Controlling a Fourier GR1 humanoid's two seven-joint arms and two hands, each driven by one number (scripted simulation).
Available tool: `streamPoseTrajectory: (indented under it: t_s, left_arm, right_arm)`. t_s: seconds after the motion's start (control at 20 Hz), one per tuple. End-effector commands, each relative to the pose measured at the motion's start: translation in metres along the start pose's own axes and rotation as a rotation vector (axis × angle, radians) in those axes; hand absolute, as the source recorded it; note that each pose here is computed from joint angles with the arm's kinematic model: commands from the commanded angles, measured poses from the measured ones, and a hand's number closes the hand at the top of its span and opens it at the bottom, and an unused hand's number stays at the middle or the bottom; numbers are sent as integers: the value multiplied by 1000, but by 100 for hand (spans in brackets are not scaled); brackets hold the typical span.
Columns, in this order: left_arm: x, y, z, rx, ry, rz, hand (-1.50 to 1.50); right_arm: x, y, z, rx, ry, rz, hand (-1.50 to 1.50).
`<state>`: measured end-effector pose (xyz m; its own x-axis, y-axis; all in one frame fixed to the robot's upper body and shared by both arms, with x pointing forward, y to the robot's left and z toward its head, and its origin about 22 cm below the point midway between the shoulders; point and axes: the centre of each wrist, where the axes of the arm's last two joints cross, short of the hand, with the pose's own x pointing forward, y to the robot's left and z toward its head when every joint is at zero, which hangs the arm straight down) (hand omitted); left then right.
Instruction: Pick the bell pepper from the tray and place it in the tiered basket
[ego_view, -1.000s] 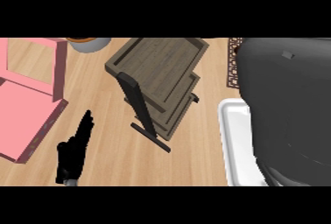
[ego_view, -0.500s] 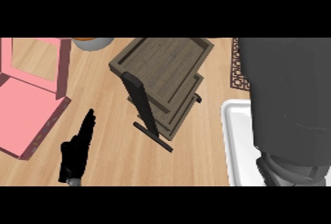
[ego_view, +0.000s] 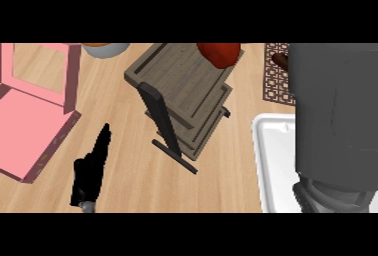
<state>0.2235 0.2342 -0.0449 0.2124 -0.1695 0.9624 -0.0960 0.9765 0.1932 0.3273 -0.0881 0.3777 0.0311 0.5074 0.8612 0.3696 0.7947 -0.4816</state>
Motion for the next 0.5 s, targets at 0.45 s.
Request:
streamPoseTrajectory:
  t_s: [0.45]
  left_arm:
    - [-25,19,25,44,105,19,0]
  right_arm:
    - [-6,-98,27,-529,163,-231,-150]
